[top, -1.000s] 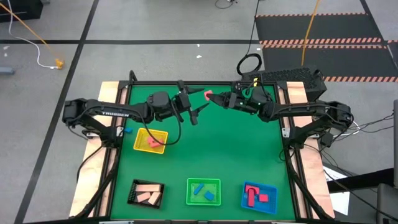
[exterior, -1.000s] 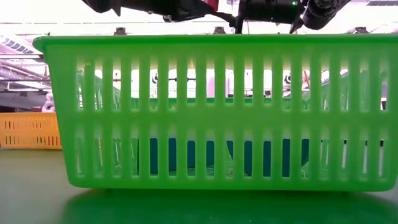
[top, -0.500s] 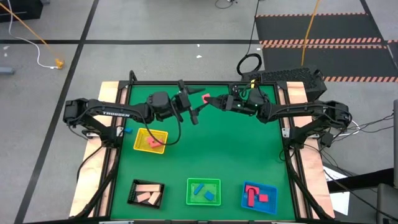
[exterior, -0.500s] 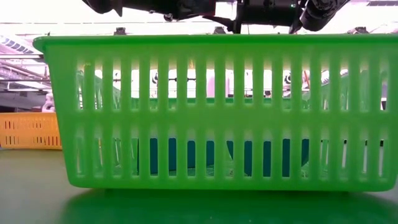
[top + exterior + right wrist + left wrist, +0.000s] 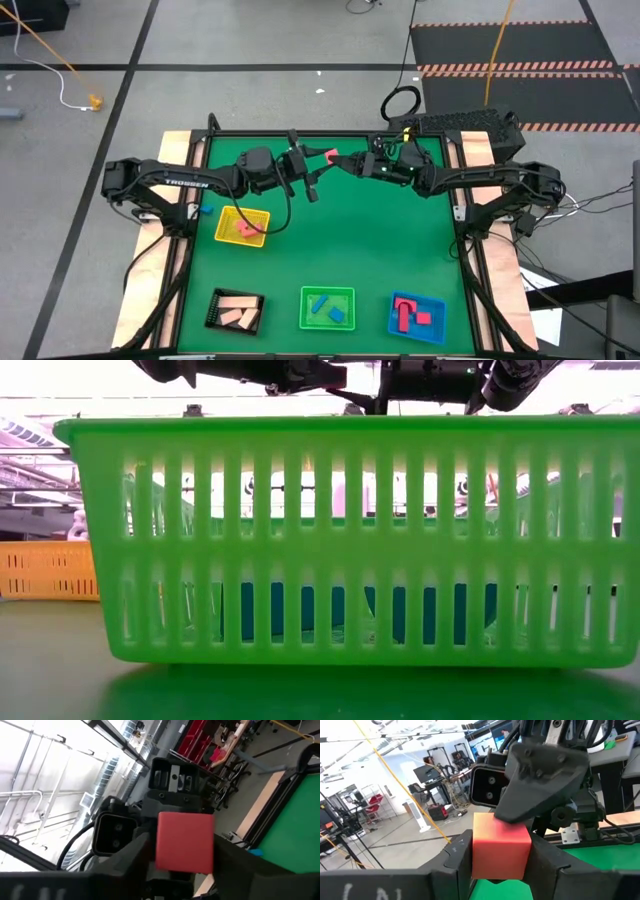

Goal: Sort & place blocks by color
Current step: Put the orange cube block into the yellow bin

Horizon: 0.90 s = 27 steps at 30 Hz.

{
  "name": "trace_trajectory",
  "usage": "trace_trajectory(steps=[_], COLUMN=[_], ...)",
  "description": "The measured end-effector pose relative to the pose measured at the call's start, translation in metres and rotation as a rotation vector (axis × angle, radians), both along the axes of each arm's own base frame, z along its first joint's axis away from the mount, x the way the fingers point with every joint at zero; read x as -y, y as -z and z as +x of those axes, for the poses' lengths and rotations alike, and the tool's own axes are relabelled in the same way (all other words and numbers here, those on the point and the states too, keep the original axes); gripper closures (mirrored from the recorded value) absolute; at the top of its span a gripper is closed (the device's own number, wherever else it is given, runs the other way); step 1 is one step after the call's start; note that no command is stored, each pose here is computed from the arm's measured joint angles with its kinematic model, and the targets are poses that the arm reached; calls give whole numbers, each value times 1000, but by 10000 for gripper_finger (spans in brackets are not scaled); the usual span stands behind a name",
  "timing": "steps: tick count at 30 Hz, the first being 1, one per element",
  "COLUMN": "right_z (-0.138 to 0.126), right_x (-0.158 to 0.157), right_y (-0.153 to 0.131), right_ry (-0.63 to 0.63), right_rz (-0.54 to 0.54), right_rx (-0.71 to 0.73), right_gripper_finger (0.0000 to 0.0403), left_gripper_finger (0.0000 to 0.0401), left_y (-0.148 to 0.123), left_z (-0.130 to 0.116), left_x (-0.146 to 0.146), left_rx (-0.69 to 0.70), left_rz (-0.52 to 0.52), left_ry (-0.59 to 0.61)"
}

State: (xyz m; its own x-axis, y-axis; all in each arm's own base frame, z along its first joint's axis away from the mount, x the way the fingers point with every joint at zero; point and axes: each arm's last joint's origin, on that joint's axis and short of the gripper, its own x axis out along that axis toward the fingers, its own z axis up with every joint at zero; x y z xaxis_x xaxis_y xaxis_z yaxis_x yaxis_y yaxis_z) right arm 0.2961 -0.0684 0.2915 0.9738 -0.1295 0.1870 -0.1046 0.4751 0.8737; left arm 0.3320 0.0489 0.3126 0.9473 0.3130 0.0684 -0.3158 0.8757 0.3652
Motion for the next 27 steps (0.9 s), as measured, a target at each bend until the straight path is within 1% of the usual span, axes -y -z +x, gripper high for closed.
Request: trace_trajectory(steps=[4, 7, 9, 11, 16, 20, 22, 25, 27], right_z=[-5, -14, -19, -24, -37, -46, -50, -55, -59], right_x=[11, 25, 33, 39, 52, 60, 63, 67, 68], right_y=[-3, -7, -8, -7, 6, 21, 28, 41, 48], right_ry=[-37, -73, -84, -82, -78, -37, -20, -3, 6], right_rz=[-28, -50, -59, -64, -34, -27, -32, -24, -13], right_rx=[0, 14, 12, 5, -87, -197, -246, -311, -332], right_gripper_finger=[168, 136, 120, 109, 102, 102, 102, 102, 102], left_gripper_finger=[264, 264, 264, 264, 264, 264, 264, 264, 264], left_y=[0, 0, 0, 2, 3, 2, 1, 6, 14], left_z=[0, 0, 0, -1, -14, -35, -49, -70, -87], left_x=[0, 0, 2, 3, 8, 13, 16, 21, 26], left_rx=[-1, 0, 6, -1, -97, -219, -274, -374, -502], left_rz=[-5, -10, -36, -84, -222, -329, -417, -595, -701], left_ry=[-1, -11, -33, -54, -87, -121, -144, -194, -227])
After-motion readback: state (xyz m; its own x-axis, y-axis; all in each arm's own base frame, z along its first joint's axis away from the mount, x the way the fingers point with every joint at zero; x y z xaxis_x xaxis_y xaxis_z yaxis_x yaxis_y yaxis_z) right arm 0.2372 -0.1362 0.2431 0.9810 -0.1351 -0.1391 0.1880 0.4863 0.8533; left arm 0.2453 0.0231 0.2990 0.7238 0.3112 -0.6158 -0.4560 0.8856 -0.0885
